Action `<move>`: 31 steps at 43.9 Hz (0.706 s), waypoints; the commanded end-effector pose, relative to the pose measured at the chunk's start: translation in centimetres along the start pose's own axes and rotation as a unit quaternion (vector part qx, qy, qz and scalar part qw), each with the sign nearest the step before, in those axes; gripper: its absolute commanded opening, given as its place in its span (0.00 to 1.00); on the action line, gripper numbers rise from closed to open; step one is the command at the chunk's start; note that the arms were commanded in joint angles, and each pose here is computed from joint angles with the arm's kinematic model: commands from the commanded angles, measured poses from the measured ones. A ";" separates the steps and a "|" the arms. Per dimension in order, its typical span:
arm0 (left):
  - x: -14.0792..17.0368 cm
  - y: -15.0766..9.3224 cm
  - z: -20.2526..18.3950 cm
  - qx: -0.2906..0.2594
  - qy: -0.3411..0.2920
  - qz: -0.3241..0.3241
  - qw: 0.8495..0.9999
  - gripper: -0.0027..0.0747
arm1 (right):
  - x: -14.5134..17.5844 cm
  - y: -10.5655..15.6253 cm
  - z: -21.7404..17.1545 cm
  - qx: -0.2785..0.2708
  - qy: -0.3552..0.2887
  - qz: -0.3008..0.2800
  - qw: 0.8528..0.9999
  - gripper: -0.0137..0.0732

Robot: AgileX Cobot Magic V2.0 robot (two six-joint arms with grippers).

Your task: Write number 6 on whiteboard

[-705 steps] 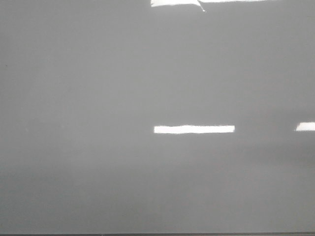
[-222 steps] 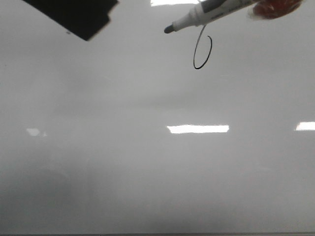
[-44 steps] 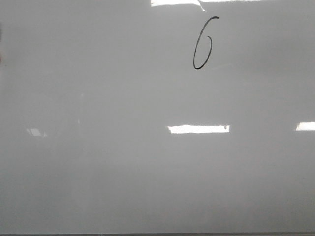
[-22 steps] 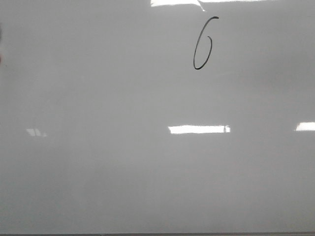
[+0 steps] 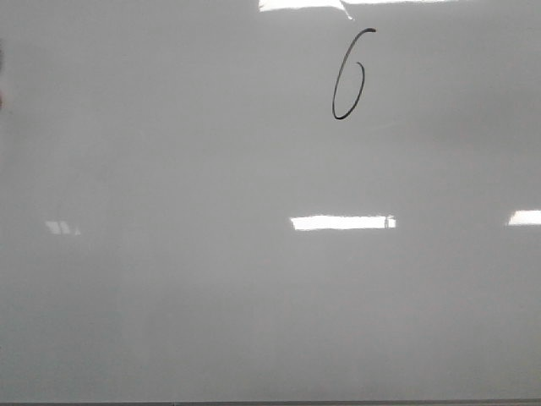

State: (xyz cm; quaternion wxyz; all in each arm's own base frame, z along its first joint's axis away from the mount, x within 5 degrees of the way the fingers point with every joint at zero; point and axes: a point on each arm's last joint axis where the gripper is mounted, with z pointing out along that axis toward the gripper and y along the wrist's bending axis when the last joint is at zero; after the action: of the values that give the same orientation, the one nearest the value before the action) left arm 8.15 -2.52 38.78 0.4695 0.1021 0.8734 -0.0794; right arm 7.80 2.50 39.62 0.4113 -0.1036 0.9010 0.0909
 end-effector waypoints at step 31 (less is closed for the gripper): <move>-1.2 -0.2 -0.7 0.010 -0.045 0.002 0.999 0.01 | -1.0 -0.1 -0.5 0.006 -0.046 -0.002 0.999 0.08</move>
State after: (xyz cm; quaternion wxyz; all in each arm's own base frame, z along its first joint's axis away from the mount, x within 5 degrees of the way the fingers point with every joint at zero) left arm 8.15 -2.52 38.78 0.4695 0.1021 0.8734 -0.0794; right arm 7.84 2.51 39.66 0.4145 -0.1032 0.8996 0.0911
